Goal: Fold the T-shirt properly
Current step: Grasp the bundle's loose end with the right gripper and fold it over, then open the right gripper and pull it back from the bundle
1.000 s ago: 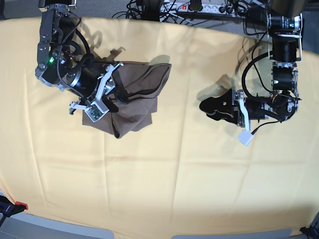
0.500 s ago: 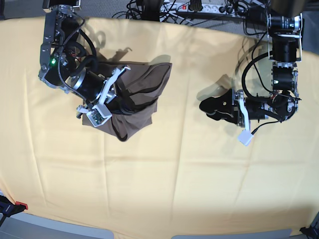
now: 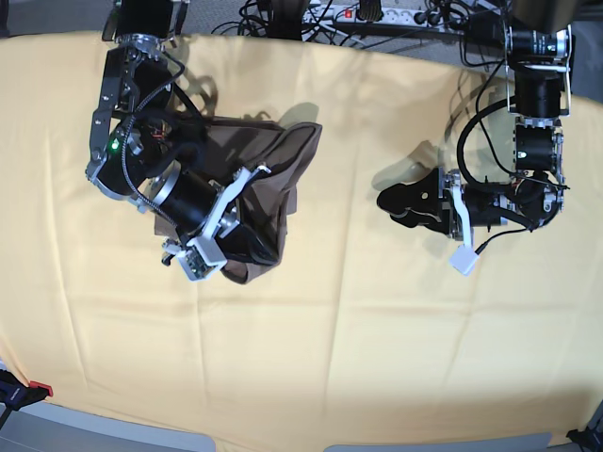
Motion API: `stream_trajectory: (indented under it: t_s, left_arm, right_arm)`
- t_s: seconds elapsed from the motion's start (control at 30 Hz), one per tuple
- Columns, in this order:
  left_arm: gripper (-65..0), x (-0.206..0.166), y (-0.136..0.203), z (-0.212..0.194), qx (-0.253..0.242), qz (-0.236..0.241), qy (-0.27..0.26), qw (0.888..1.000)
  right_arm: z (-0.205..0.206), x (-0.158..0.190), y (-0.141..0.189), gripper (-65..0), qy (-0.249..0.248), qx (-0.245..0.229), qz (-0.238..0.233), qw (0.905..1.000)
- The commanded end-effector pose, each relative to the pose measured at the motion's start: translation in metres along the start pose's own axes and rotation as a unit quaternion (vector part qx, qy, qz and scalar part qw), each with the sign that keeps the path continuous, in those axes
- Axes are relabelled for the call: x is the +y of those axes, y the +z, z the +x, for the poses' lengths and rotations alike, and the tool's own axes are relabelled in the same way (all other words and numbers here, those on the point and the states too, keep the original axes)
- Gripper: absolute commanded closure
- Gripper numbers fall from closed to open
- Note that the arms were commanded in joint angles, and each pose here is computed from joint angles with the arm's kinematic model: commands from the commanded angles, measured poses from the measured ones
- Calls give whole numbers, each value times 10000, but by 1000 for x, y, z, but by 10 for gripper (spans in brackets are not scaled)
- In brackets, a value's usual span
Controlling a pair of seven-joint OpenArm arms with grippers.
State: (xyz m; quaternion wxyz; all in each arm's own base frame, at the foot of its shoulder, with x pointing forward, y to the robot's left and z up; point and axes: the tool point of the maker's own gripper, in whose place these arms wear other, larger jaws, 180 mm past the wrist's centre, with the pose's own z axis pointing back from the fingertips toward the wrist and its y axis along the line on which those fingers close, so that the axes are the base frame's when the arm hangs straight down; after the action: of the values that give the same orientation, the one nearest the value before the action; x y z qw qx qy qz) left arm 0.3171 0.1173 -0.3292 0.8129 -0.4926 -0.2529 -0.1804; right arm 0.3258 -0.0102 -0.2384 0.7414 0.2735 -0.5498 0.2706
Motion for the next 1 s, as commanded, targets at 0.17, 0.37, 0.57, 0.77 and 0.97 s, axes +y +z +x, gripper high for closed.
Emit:
stream_trajectory:
  t_s: [0.17, 0.37, 0.57, 0.77, 0.97]
  left_arm:
    - [-435, -5, 7, 17, -172, -50, -204, 9996]
    - [-435, -6, 7, 21, -211, -51, -233, 9995]
    - [-92, -8, 8, 32, -292, -76, -324, 9990]
    - [0, -14, 4, 39, -318, -146, -441, 9984]
    - [0, -50, -15, 40, 42, -416, -1149, 9925]
  right_arm:
    - [6, 9, -36, -59, -89, -33, 535, 9985]
    - [39, 21, -57, -442, 355, -178, 896, 9952]
    - [70, 0, -41, -304, 958, -28, 463, 9943]
    - [52, -59, -5, 0, 852, 308, -371, 9952]
    - [17, -98, 31, 0, 866, 767, -803, 9900]
